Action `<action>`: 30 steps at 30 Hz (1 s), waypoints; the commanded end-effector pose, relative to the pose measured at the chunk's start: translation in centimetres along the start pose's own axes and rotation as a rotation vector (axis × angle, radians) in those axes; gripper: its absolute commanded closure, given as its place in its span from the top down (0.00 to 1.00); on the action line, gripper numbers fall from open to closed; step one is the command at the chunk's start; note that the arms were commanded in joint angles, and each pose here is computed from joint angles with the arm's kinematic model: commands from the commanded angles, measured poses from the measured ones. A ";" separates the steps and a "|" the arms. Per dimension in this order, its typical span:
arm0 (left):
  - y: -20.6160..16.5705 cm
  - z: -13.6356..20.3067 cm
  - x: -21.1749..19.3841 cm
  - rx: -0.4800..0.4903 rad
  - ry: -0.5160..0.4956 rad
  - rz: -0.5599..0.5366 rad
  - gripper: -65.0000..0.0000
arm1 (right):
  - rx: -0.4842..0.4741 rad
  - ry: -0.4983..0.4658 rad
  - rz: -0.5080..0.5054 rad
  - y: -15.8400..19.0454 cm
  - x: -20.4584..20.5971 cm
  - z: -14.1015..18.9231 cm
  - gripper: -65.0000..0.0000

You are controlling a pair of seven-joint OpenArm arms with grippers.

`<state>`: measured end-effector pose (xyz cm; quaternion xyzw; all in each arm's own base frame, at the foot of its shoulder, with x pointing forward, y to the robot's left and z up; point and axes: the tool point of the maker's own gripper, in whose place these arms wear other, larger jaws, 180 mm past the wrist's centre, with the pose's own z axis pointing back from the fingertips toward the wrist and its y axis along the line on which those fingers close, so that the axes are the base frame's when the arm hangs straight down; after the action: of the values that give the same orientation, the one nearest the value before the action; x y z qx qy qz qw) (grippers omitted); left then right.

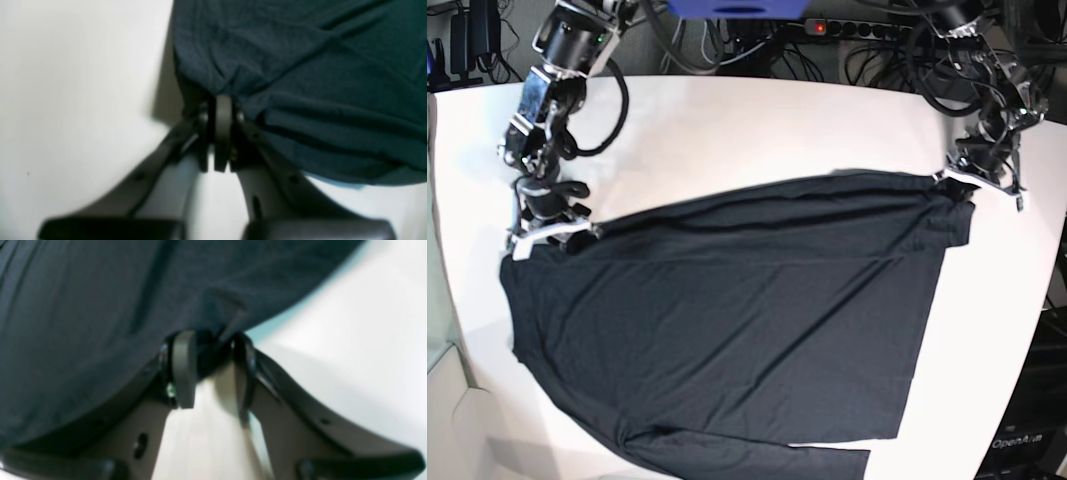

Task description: Fold the T-shirt properly

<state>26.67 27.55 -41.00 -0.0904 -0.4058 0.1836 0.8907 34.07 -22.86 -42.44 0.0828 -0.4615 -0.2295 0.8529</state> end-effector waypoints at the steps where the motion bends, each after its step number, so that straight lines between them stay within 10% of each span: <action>1: -0.1 0.3 1.6 -0.008 -0.051 -0.012 0.00 | 0.007 0.018 0.004 0.3 0.3 -0.6 0.25; 11: -0.1 0.3 1.8 -0.008 -0.056 -0.015 0.00 | 0.003 0.073 -0.016 -0.3 -1.0 -1.9 0.00; 30: -1.5 0.3 5.4 -0.087 -0.153 0.034 0.00 | -0.005 -0.058 0.055 -0.3 3.4 0.5 0.00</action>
<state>28.67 27.87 -38.66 -0.1221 -0.4440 0.1948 0.8660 33.94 -24.12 -41.51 0.0643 -0.4598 -0.2110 0.8602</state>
